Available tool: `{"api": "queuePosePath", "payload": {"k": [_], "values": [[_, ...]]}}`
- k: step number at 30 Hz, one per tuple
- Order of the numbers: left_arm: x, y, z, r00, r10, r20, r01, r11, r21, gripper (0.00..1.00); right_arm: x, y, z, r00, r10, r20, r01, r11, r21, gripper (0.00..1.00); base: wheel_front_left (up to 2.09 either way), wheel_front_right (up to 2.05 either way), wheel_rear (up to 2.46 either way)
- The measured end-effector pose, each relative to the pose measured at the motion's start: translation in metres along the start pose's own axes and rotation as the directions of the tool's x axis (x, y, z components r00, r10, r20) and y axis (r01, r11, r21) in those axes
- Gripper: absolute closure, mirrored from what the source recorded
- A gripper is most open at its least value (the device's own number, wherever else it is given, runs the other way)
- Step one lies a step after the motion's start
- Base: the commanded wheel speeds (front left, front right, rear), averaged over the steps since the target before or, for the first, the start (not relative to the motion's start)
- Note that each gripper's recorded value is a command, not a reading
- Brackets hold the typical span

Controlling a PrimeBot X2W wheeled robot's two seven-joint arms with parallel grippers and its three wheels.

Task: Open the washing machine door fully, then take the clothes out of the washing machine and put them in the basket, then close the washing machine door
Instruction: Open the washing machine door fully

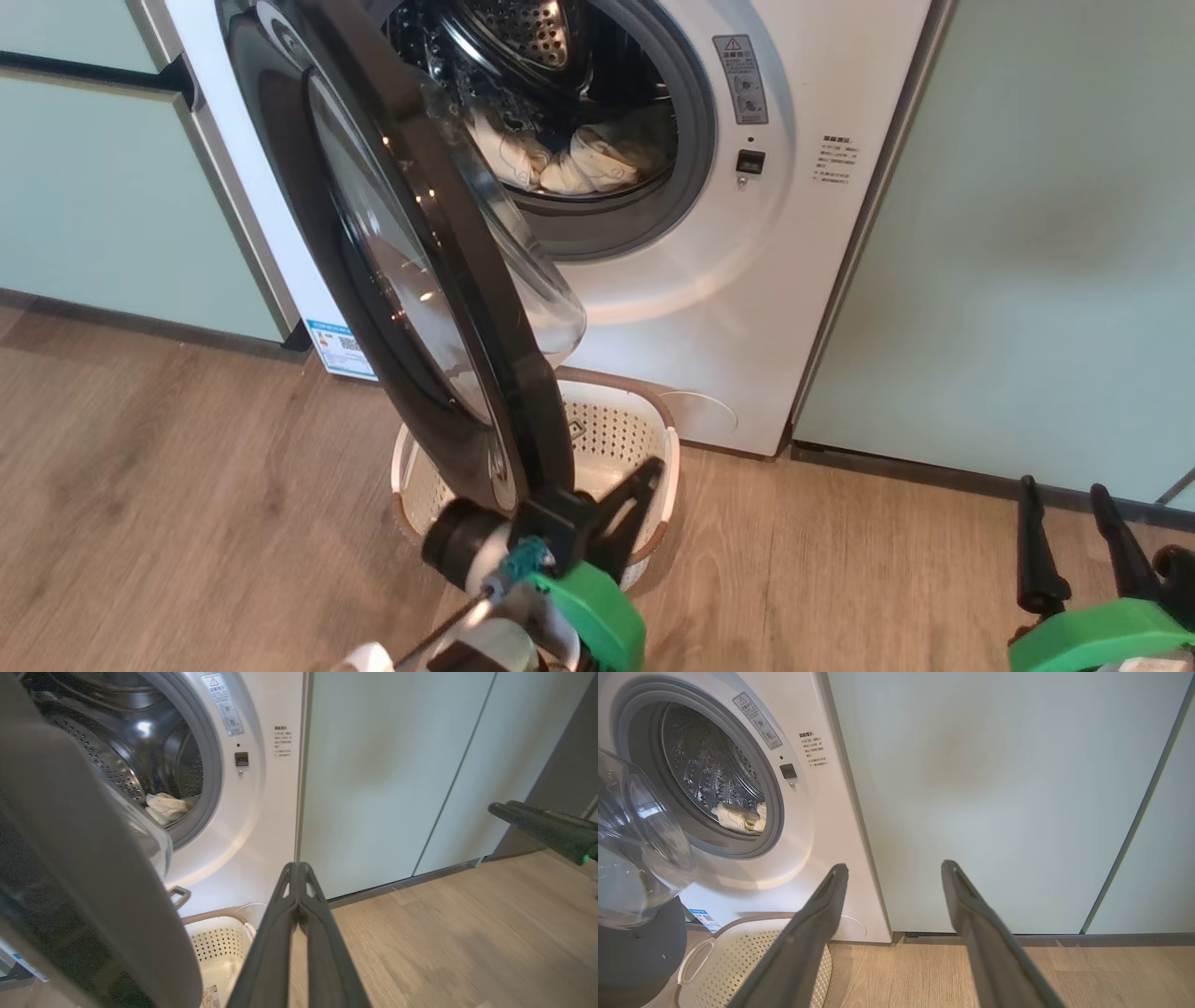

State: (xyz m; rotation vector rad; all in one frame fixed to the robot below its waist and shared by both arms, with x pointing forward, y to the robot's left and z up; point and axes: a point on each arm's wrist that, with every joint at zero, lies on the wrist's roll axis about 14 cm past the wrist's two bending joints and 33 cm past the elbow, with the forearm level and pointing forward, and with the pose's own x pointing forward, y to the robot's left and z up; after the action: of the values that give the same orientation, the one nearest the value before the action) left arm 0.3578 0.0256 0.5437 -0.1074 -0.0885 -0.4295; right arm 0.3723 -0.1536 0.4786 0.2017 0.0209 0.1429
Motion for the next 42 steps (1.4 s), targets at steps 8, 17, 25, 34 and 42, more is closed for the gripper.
{"api": "queuePosePath", "payload": {"k": [8, 17, 25, 34, 42], "values": [[0.005, 0.024, 0.011, 0.996, 0.08, 0.038, -0.08, 0.997, -0.004, 1.0, 0.003, 0.002, -0.003, 1.0, 0.008, -0.01, -0.008, 1.0, 0.001, 0.0, 0.0, 0.0, 0.0], [0.003, 0.043, 0.015, 0.989, 0.141, 0.047, -0.141, 0.99, -0.015, 1.0, 0.006, 0.007, -0.005, 1.0, 0.023, -0.015, -0.022, 1.0, 0.001, 0.0, 0.0, 0.0, 0.0], [-0.001, 0.047, 0.011, 0.988, 0.155, 0.022, -0.155, 0.988, -0.011, 1.0, 0.009, 0.012, -0.006, 0.999, 0.038, -0.02, -0.038, 0.999, 0.001, 0.0, 0.0, 0.0, 0.0], [-0.009, 0.053, 0.014, 0.986, 0.168, 0.015, -0.168, 0.986, 0.004, 1.0, 0.012, 0.024, -0.006, 0.997, 0.074, -0.02, -0.074, 0.997, 0.0, 0.0, 0.0, 0.0, 0.0], [-0.026, 0.067, 0.018, 0.977, 0.213, 0.02, -0.213, 0.977, 0.013, 1.0, 0.019, 0.039, -0.008, 0.993, 0.118, -0.025, -0.118, 0.993, 0.002, 0.0, 0.0, 0.0, 0.0]]}}
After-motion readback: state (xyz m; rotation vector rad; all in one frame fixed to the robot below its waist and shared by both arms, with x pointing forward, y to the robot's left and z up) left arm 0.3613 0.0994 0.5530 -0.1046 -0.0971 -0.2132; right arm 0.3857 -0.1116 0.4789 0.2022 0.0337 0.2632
